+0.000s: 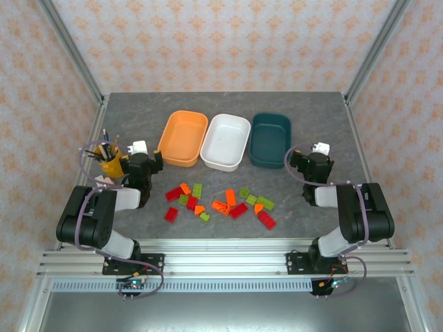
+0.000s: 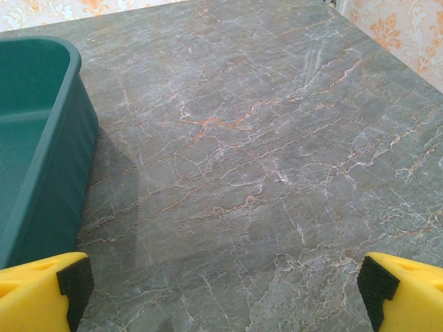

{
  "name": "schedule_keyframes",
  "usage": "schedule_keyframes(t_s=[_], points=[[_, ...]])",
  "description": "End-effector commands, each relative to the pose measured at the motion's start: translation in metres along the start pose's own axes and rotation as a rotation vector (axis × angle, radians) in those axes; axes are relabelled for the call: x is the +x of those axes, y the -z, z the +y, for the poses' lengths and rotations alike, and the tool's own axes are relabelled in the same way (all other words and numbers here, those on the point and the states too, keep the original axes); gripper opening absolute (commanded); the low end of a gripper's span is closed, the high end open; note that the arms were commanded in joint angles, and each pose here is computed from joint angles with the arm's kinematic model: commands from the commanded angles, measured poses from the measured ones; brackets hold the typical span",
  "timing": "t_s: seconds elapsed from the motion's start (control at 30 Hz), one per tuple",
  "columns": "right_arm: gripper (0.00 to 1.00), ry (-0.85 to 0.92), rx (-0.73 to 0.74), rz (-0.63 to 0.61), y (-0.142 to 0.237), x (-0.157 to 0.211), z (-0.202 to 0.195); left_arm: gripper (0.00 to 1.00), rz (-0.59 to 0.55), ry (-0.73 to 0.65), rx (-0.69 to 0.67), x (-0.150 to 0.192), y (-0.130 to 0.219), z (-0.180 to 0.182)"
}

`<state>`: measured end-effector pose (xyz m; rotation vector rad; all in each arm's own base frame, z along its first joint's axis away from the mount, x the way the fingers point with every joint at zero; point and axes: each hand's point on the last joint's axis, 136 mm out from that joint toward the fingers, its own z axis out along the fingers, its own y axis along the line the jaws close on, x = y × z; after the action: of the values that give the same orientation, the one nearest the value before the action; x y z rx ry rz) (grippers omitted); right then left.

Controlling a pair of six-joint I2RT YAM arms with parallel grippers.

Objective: Sort the legos into containers by color

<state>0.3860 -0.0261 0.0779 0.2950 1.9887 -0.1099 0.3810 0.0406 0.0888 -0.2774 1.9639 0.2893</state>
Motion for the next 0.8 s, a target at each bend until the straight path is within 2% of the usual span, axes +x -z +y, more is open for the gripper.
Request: schedule_keyframes(t_s=[0.0, 0.07, 0.13, 0.2, 0.33, 0.47, 0.6, 0.67, 0.7, 0.73, 0.77], points=[[0.99, -0.005, -0.007, -0.038, -0.002, -0.014, 0.001, 1.00, -0.049, 0.012, -0.023, -0.012, 0.001, 0.003], [0.99, -0.011, 0.012, -0.054, 0.003, -0.021, -0.003, 1.00, -0.024, -0.029, -0.008, -0.022, 0.006, -0.004], [0.99, -0.024, 0.078, -0.059, 0.012, -0.036, -0.011, 1.00, 0.016, -0.060, -0.062, -0.040, 0.016, -0.002], [0.99, -0.046, 0.136, -0.074, 0.024, -0.054, -0.020, 1.00, -0.021, -0.042, -0.060, -0.059, 0.032, -0.007], [0.99, -0.041, 0.148, -0.165, 0.051, -0.099, -0.021, 1.00, -0.087, 0.016, -0.084, -0.087, 0.066, -0.005], [0.99, -0.052, 0.124, -0.278, 0.095, -0.163, -0.014, 1.00, -0.135, 0.062, -0.029, -0.118, 0.095, -0.019], [0.99, 0.007, -0.006, -0.329, 0.164, -0.233, 0.022, 1.00, -0.219, 0.082, 0.055, -0.168, 0.137, -0.042], [0.99, 0.087, 0.012, -0.270, 0.195, -0.251, 0.034, 1.00, -0.262, 0.165, 0.102, -0.196, 0.159, -0.046], [0.99, 0.097, 0.047, -0.234, 0.211, -0.261, 0.032, 1.00, -0.260, 0.256, 0.116, -0.207, 0.166, -0.043], [0.99, 0.093, 0.040, -0.176, 0.218, -0.260, 0.032, 1.00, -0.232, 0.367, 0.106, -0.216, 0.174, -0.034], [1.00, 0.069, -0.004, -0.098, 0.222, -0.255, 0.038, 1.00, -0.146, 0.496, 0.057, -0.211, 0.181, -0.020]])
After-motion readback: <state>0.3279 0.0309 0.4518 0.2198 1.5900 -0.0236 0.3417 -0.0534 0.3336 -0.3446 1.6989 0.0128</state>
